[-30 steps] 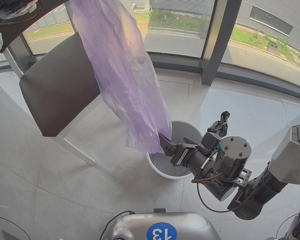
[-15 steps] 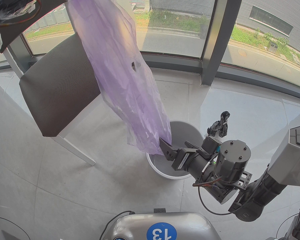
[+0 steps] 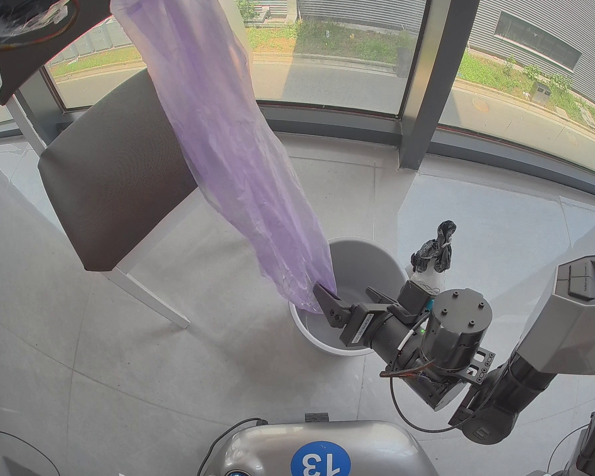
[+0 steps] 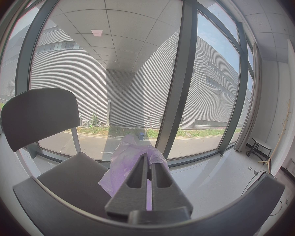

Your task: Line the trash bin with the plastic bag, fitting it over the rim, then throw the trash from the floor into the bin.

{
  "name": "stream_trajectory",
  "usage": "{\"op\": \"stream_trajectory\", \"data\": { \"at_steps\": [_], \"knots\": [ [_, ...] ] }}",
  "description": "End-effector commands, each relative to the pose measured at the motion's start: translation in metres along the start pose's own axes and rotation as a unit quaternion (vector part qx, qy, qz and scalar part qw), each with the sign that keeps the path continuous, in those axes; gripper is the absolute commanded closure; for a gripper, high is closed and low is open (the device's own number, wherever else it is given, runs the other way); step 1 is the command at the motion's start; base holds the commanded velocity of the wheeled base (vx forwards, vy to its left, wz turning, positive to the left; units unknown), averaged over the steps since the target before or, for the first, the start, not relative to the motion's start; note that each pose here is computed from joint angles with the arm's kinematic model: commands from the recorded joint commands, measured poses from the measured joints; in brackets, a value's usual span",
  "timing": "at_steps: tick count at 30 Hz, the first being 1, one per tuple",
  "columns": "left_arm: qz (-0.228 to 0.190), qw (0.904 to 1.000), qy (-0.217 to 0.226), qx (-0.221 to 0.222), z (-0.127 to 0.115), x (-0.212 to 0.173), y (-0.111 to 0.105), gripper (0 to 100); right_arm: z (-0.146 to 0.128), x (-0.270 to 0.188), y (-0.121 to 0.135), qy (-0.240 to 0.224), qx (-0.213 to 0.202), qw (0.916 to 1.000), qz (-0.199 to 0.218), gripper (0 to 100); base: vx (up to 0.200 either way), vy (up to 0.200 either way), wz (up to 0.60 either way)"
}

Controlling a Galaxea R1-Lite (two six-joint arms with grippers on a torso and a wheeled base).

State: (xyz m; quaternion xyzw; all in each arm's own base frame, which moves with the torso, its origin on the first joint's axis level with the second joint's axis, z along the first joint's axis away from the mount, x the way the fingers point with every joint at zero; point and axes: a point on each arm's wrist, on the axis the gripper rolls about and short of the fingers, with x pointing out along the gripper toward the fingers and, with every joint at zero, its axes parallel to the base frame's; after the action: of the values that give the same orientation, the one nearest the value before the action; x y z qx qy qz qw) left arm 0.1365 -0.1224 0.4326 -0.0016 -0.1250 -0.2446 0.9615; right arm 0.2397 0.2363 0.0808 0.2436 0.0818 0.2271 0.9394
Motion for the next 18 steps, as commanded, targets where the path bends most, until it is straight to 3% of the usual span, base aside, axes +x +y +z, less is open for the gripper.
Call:
{"op": "stream_trajectory", "data": {
  "at_steps": [1, 6, 7, 18],
  "knots": [
    [0.0, 1.0, 0.0, 0.0, 0.0, 0.0, 0.0, 100, 0.0, 0.0, 0.0, -0.001, 0.0, 1.0, 0.001, 0, 0.0, 0.0, 0.0],
    [0.0, 1.0, 0.002, 0.001, -0.001, 0.001, 0.0, 100, 0.003, -0.001, 0.002, -0.006, 0.001, 1.0, 0.004, 0, 0.0, 0.0, 0.0],
    [0.0, 1.0, 0.002, 0.001, -0.001, 0.001, 0.0, 100, 0.004, -0.001, 0.003, -0.007, 0.0, 1.0, 0.005, 100, 0.0, 0.0, 0.0],
    [0.002, 1.0, 0.002, 0.0, -0.001, 0.0, 0.001, 100, 0.011, -0.004, 0.007, -0.021, 0.006, 0.9996, 0.016, 100, 0.0, 0.0, 0.0]
  ]
}}
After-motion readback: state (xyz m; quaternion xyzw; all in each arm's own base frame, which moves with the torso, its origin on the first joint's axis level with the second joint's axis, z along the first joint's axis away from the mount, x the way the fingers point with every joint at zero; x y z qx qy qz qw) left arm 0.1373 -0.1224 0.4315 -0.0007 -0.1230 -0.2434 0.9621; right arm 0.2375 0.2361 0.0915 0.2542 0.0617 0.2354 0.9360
